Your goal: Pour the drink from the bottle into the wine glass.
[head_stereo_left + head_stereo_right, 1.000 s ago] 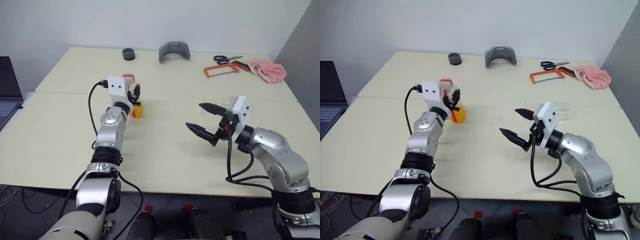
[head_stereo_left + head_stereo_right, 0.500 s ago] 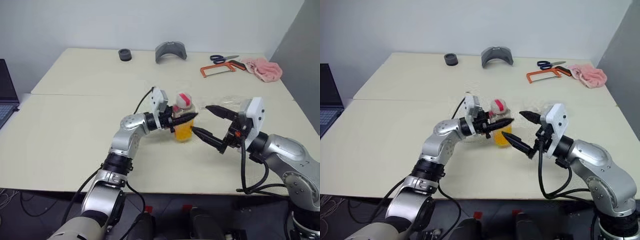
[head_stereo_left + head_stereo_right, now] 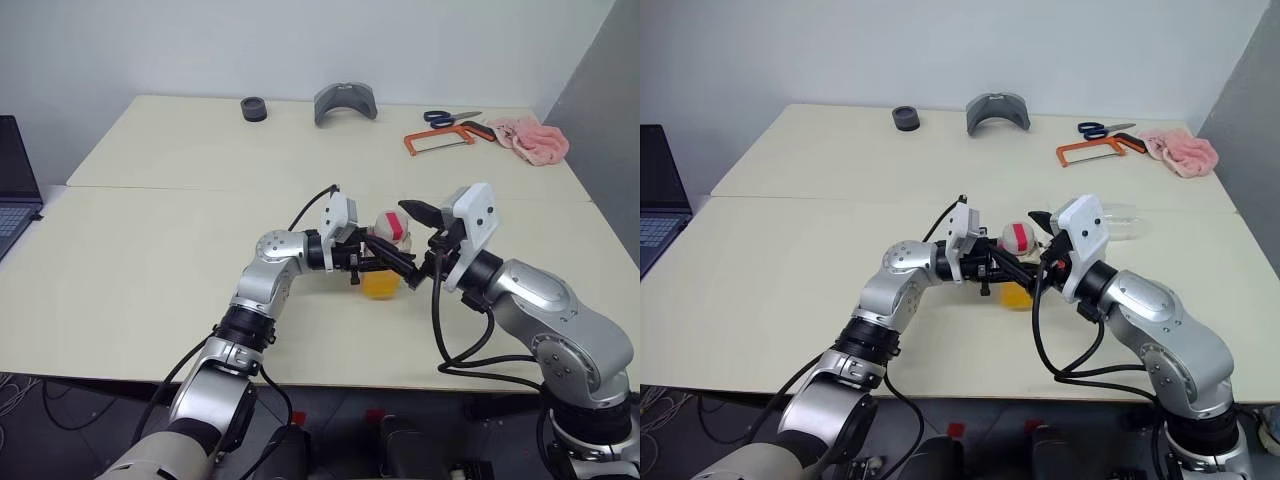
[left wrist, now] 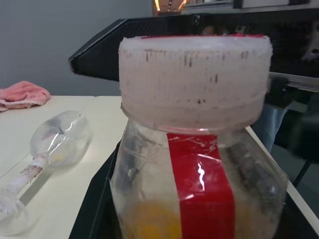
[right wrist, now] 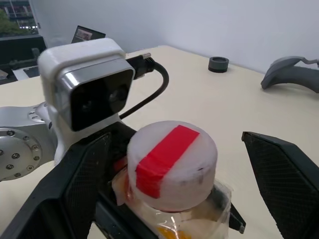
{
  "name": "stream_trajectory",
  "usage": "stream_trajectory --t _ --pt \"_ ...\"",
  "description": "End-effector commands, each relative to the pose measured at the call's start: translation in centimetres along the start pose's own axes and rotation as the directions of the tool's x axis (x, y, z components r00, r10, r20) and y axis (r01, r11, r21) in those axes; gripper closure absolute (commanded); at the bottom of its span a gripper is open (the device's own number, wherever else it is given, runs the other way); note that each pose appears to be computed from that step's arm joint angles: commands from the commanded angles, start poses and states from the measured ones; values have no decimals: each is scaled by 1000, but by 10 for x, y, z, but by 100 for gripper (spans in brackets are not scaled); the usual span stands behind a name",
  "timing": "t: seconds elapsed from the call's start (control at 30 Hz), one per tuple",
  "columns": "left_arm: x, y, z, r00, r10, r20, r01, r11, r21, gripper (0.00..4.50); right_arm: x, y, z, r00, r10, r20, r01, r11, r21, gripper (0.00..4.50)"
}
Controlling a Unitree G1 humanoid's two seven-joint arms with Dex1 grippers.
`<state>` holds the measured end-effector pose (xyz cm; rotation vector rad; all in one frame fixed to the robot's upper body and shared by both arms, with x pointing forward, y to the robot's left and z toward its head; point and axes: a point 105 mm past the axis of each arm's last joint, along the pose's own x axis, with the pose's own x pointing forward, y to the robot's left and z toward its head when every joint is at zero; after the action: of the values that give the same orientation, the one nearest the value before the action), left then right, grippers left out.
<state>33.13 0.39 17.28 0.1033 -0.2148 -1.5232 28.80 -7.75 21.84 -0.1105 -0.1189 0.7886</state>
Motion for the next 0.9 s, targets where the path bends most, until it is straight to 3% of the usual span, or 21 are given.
stream_trajectory --t 0.03,0.2,0.23,0.3,0.47,0.53,0.67,0.73,0.9 --pt "2 0 9 1000 -13 14 12 999 49 274 0 2 15 998 14 64 -13 1000 -24 61" --pt "1 0 8 1000 -10 9 10 999 51 274 1 5 13 995 79 57 -77 996 -36 240" --pt "0 -1 8 1000 -14 7 14 999 48 274 1 8 15 990 130 59 -127 990 -56 257" --pt "-1 -1 8 1000 -24 4 24 999 36 274 1 13 18 968 246 50 -240 964 -110 256" --pt "-6 -7 4 994 -98 -45 100 995 28 277 -3 16 22 832 547 -89 -550 794 -260 256" --pt "-7 -8 2 991 -117 -62 119 992 36 277 -3 13 23 780 612 -131 -623 740 -253 256" --pt "-8 -9 1 992 -111 -61 113 993 38 277 -4 8 23 732 664 -154 -682 714 -162 256" --pt "-7 -9 2 994 -96 -48 98 995 34 278 -3 0 21 773 615 -154 -634 755 -167 256" --pt "-6 -7 4 999 -45 -15 45 998 31 279 -7 -19 33 902 428 -49 -427 876 -224 83"
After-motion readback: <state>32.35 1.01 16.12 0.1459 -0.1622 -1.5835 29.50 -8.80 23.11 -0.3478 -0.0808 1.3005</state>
